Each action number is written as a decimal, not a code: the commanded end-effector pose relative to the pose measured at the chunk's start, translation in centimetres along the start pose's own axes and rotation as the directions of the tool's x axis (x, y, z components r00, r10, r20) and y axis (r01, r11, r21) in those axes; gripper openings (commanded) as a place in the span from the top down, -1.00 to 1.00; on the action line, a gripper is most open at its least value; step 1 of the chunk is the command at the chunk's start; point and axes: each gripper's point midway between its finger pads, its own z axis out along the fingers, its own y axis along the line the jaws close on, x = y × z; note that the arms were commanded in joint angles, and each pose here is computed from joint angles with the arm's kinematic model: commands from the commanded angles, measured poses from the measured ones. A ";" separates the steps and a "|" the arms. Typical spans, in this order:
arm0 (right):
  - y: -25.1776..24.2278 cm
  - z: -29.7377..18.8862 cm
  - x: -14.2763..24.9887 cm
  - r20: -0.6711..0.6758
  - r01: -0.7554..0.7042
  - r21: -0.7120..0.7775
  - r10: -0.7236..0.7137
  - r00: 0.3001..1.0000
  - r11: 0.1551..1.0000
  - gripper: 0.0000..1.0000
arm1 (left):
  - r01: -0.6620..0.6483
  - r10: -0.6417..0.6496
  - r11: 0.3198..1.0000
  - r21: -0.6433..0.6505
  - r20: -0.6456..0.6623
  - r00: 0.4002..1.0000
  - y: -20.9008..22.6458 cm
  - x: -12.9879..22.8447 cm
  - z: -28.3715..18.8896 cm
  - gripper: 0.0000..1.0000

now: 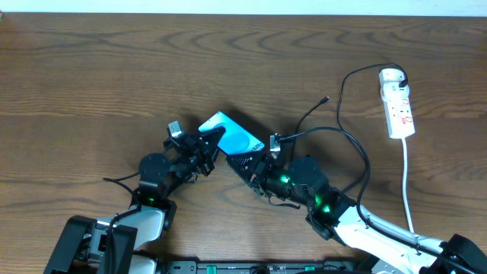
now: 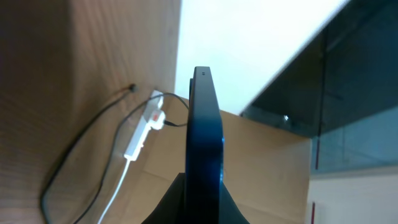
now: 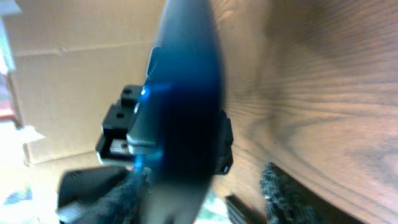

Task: Plug charger to phone and switch on socket
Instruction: 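Bring the left gripper back and regrasp the phone's other end, then release the phone from the right gripper, keeping it in the left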

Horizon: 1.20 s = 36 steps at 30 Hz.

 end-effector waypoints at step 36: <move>-5.7 -9.8 -12.3 0.109 0.245 0.711 -0.448 0.887 0.659 -0.52 | -0.220 0.127 0.940 -0.259 -0.333 0.934 -2.5 -1.3 3.3 0.85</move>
